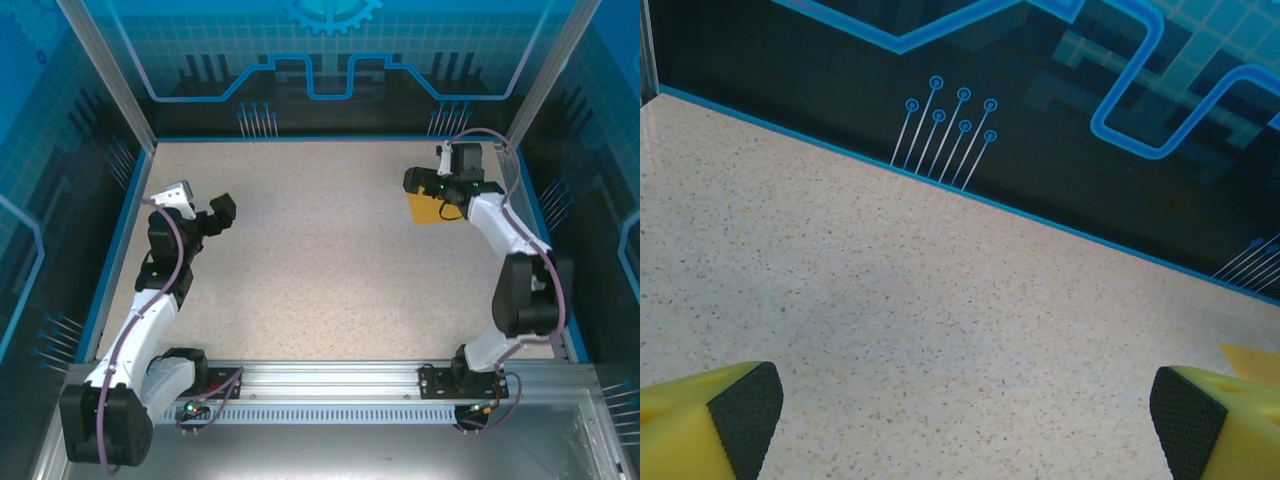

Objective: Fold a paper plane with a square sheet of paper (pick it up from the middle)
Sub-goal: Move the square sheet of paper to the center of the table.

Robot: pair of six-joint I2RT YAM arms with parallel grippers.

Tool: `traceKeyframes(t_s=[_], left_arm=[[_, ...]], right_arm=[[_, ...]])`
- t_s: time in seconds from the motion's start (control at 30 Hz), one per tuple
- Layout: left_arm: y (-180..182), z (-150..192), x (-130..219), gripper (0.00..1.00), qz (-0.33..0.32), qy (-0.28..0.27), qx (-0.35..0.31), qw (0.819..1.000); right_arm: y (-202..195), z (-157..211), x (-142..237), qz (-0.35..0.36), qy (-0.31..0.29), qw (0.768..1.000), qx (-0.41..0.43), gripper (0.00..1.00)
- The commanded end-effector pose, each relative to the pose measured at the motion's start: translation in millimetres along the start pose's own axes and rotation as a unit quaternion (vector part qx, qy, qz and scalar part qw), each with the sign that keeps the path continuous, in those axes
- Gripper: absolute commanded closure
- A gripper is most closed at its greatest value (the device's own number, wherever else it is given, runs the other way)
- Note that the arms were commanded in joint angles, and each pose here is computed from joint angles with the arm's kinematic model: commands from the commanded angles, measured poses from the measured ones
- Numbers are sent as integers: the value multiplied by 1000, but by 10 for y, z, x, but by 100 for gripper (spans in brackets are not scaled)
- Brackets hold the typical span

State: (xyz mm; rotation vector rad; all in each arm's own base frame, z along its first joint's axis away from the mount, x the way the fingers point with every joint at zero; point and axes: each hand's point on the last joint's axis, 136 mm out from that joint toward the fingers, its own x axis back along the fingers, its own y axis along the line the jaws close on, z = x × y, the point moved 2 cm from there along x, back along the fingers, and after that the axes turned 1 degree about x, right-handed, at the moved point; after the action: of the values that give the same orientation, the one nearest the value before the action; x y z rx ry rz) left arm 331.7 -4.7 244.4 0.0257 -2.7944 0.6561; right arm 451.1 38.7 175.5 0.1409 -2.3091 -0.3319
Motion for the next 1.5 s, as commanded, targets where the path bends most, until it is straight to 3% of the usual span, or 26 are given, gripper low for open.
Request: traceKeyframes(t_s=[0.0,0.1,0.27,0.43,0.6,0.9,1.1,1.47], left_arm=[[45,207,15,2,-10,64,68,996],[-24,326,-23,1,10,106,79,991],[43,457,-96,2,-18,151,102,983],[202,450,-82,2,-66,125,137,980],[91,443,-51,2,-17,112,111,987],[-23,491,-49,1,7,156,98,983],[-85,536,-25,2,29,170,93,981],[-116,590,18,2,36,191,91,977]], right_arm=[[-62,371,-177,-39,120,987,-104,0],[-73,302,-302,-37,123,985,-117,1],[-97,306,-569,-40,153,979,-132,1],[-175,365,-814,-27,179,972,-154,3],[-199,407,-949,-21,192,967,-166,4],[-130,839,-1085,26,255,950,-181,7],[174,1198,-1048,61,286,943,-160,8],[1041,1689,-891,24,318,945,-80,10]])
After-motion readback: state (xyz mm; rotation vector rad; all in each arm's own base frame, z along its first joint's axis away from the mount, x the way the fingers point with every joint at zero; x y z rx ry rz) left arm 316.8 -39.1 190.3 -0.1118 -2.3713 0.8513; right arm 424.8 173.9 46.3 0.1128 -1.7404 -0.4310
